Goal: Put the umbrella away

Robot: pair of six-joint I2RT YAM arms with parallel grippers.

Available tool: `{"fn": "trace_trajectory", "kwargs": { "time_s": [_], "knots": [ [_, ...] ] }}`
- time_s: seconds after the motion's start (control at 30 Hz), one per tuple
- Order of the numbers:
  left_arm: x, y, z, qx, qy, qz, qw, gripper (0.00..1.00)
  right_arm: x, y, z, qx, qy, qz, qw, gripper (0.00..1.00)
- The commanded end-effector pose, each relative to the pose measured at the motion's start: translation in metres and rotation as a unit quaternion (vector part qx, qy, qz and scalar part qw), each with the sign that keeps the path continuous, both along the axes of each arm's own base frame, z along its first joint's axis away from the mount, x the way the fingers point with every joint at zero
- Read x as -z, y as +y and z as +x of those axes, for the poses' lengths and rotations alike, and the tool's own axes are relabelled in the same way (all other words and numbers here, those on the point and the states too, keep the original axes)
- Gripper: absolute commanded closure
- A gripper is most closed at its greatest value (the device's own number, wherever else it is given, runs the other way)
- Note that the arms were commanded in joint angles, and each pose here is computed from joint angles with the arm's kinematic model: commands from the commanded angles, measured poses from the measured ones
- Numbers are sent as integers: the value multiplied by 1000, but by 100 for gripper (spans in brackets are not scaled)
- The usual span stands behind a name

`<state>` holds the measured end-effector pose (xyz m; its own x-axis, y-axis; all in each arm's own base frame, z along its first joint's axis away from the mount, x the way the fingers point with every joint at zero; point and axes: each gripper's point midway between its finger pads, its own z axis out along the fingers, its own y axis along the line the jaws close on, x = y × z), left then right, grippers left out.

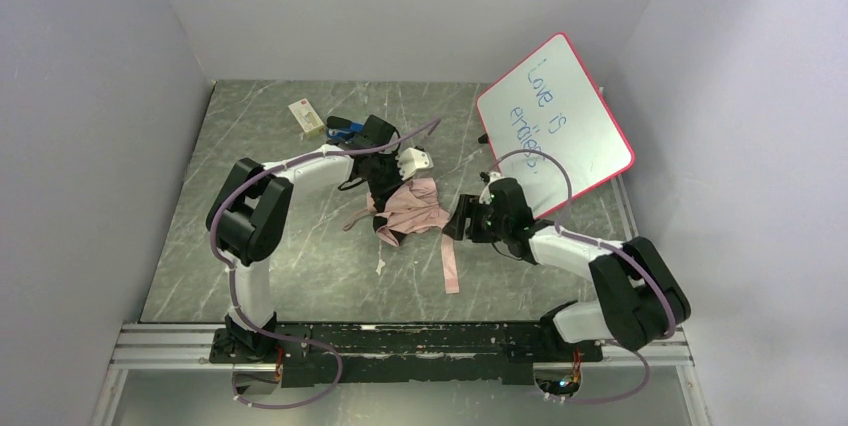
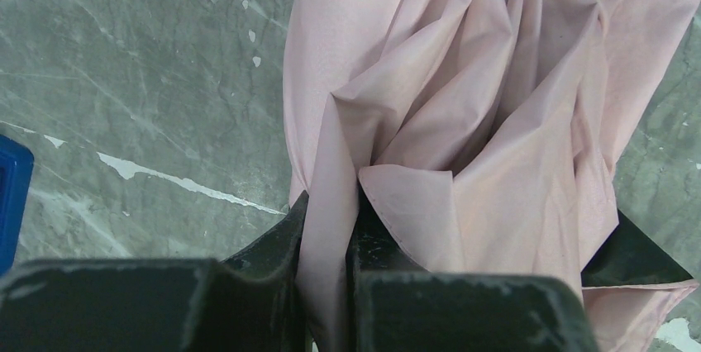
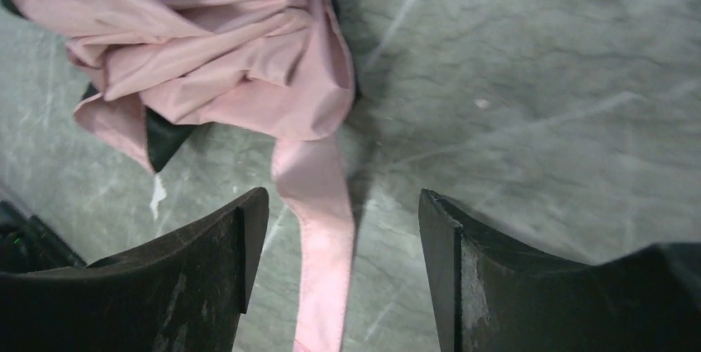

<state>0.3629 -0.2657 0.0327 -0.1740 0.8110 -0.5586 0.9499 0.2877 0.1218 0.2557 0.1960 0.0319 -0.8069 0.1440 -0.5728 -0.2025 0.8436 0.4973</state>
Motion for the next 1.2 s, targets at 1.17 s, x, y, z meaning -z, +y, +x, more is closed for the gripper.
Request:
{"fn": "trace_trajectory", "kwargs": {
  "time_s": [1.17],
  "knots": [
    [34, 22, 1, -10, -4, 74, 997, 95, 8, 37, -12, -67, 49, 150, 985, 57]
  ]
}}
